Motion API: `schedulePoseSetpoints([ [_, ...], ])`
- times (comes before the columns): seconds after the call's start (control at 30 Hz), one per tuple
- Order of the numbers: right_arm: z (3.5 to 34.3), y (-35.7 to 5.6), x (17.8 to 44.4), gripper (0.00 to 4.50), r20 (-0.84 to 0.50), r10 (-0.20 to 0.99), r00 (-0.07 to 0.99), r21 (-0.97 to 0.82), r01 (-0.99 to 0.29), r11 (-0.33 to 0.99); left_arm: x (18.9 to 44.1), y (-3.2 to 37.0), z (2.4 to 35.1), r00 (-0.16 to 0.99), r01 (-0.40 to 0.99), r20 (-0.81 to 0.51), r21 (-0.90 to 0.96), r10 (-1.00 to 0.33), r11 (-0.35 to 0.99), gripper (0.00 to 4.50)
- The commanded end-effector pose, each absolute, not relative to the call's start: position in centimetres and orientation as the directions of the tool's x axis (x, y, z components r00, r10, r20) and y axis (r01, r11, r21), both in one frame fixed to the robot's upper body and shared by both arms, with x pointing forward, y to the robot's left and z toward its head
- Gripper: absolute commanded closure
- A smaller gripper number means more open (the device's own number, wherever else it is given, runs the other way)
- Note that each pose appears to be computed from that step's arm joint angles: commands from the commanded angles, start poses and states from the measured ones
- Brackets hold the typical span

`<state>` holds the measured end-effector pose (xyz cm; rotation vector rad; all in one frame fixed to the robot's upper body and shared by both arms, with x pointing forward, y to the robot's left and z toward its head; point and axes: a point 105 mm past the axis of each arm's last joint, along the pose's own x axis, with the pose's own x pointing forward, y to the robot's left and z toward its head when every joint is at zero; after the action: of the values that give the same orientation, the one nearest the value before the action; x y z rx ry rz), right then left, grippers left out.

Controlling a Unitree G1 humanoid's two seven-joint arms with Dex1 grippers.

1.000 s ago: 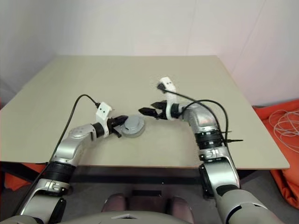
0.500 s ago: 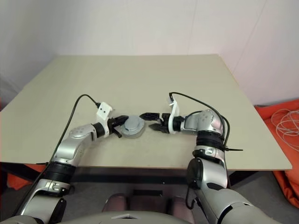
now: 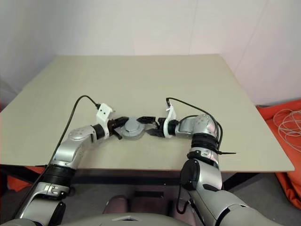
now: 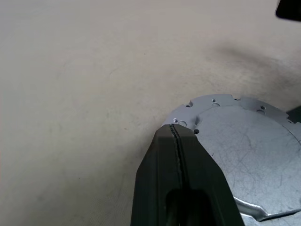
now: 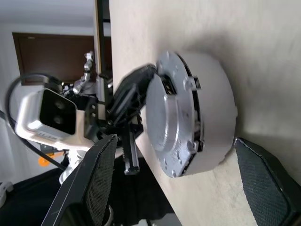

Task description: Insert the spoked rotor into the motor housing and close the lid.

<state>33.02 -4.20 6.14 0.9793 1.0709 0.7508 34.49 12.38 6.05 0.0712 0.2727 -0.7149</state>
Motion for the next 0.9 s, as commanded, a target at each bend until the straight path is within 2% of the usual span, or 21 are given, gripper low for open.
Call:
schedulePoseSetpoints([
  [0.03,6.5,-3.8,33.0,0.02,-0.346,0.884,0.314,0.922,-0.057,0.382,33.6,12.2,4.1,0.687,0.663,-0.341,-0.066,-0.642,0.745,4.5],
  [0.23,6.2,-3.0,32.9,0.02,-0.33,0.893,0.308,0.932,-0.042,0.359,33.7,12.0,4.1,0.685,0.666,-0.34,-0.068,-0.645,0.743,4.5],
  [0.27,6.2,-3.0,32.9,0.19,-0.328,0.893,0.309,0.933,-0.041,0.357,33.6,12.0,4.1,0.684,0.666,-0.339,-0.068,-0.645,0.743,4.5],
  [0.33,6.2,-3.0,32.9,0.61,-0.33,0.89,0.313,0.932,-0.038,0.359,33.6,12.0,4.1,0.684,0.667,-0.339,-0.068,-0.646,0.742,4.5],
  [0.5,6.2,-3.0,32.9,2.33,-0.32,0.894,0.314,0.938,-0.028,0.345,33.6,12.0,4.1,0.684,0.666,-0.34,-0.07,-0.645,0.743,4.5],
  [0.63,6.2,-2.9,32.9,3.41,-0.313,0.896,0.315,0.941,-0.025,0.338,33.6,12.0,4.1,0.685,0.664,-0.338,-0.074,-0.645,0.744,4.5],
  [0.8,6.5,-2.9,32.9,3.43,-0.297,0.9,0.318,0.946,-0.028,0.322,34.1,12.1,5.0,0.715,0.627,-0.284,-0.145,-0.639,0.765,4.5],
  [0.9,6.8,-2.9,33.0,3.43,-0.288,0.902,0.322,0.948,-0.035,0.315,35.1,12.9,6.7,0.799,0.484,-0.175,-0.379,-0.575,0.789,4.5],
])
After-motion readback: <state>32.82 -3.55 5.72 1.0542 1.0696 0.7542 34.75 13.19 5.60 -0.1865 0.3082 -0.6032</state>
